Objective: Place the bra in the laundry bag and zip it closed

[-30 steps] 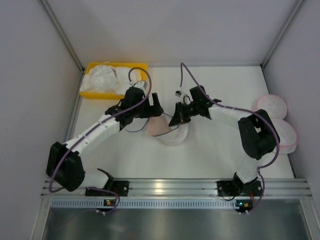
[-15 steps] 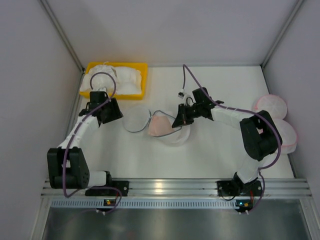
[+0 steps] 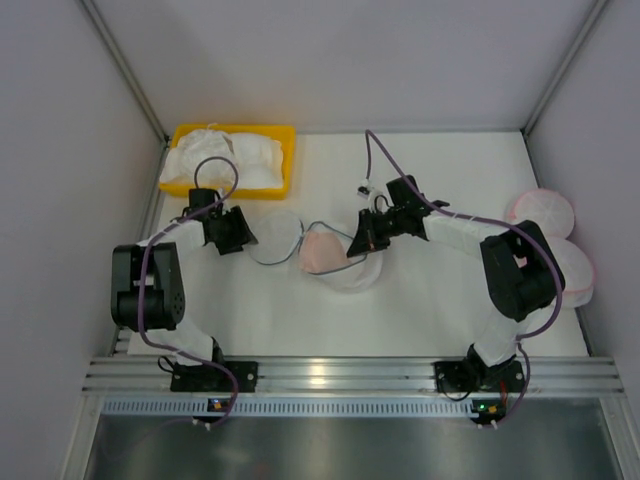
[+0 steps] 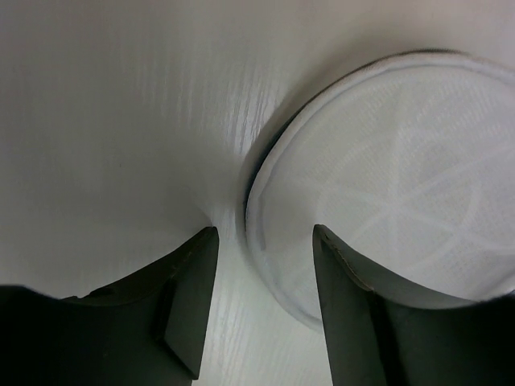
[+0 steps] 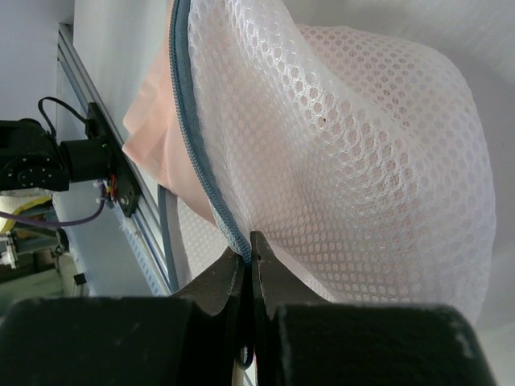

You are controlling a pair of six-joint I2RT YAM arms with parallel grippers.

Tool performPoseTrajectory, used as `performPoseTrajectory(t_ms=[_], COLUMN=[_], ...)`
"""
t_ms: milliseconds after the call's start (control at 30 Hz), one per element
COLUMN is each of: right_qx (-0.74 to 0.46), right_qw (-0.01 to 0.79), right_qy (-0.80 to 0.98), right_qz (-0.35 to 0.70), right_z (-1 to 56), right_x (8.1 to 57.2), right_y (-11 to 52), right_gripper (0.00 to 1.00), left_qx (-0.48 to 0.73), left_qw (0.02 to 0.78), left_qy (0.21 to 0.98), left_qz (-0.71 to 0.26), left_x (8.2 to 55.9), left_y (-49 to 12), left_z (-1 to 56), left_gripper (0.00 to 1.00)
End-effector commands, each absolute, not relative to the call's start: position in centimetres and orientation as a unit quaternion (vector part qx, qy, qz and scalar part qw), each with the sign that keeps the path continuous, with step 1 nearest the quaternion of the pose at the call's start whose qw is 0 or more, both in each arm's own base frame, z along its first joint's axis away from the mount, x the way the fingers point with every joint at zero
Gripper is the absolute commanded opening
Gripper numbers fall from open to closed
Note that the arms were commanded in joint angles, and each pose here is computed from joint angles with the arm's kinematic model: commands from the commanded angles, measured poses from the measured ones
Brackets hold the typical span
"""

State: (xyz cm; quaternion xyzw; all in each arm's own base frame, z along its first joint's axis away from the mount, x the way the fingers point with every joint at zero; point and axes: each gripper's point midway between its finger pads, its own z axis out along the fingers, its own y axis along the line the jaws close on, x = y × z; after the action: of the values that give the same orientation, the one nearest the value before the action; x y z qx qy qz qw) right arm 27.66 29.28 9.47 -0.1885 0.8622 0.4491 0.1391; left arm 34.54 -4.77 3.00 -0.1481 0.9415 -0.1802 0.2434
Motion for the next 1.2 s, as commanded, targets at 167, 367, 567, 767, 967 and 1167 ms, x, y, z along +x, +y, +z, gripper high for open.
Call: performPoseTrajectory(t_ms=[167, 367, 567, 767, 967, 1167], right_qx=[-0.216, -0.231, -0.244, -0.236, -0.234, -0.221], right_qw=[0.184, 0.200, 0.217, 0.237, 0.241, 0.257], right_qy=[0.850, 0.846, 0.843, 0.846, 0.841, 0.841], right_qz=[0.444, 0.436, 0.428, 0.415, 0.424, 0.421], right_z=[11.3, 12.2, 13.4, 14.4, 16.2, 17.1], right_x=[29.0, 29.4, 29.7, 30.2, 30.5, 31.0], right_y=[28.9, 28.7, 28.3, 27.3, 27.7, 27.7], right_gripper=[0.01, 0.01, 0.01, 0.05, 0.12, 0.10], left_qx=[-0.152, -0.137, -0.090, -0.029, 0.070, 0.198], left_qw=[0.232, 0.219, 0.283, 0.398, 0.479, 0.525], left_qy=[0.945, 0.956, 0.946, 0.911, 0.872, 0.826], left_qz=[-0.174, -0.139, -0.133, -0.099, -0.077, -0.059], left_x=[36.5, 36.8, 38.9, 40.7, 38.5, 34.4], left_y=[-5.2, -4.8, -4.3, -3.1, -6.2, -11.6], left_z=[0.1, -0.5, 5.3, 16.1, 24.3, 29.1], left_gripper=[0.44, 0.00, 0.00, 0.00, 0.00, 0.00])
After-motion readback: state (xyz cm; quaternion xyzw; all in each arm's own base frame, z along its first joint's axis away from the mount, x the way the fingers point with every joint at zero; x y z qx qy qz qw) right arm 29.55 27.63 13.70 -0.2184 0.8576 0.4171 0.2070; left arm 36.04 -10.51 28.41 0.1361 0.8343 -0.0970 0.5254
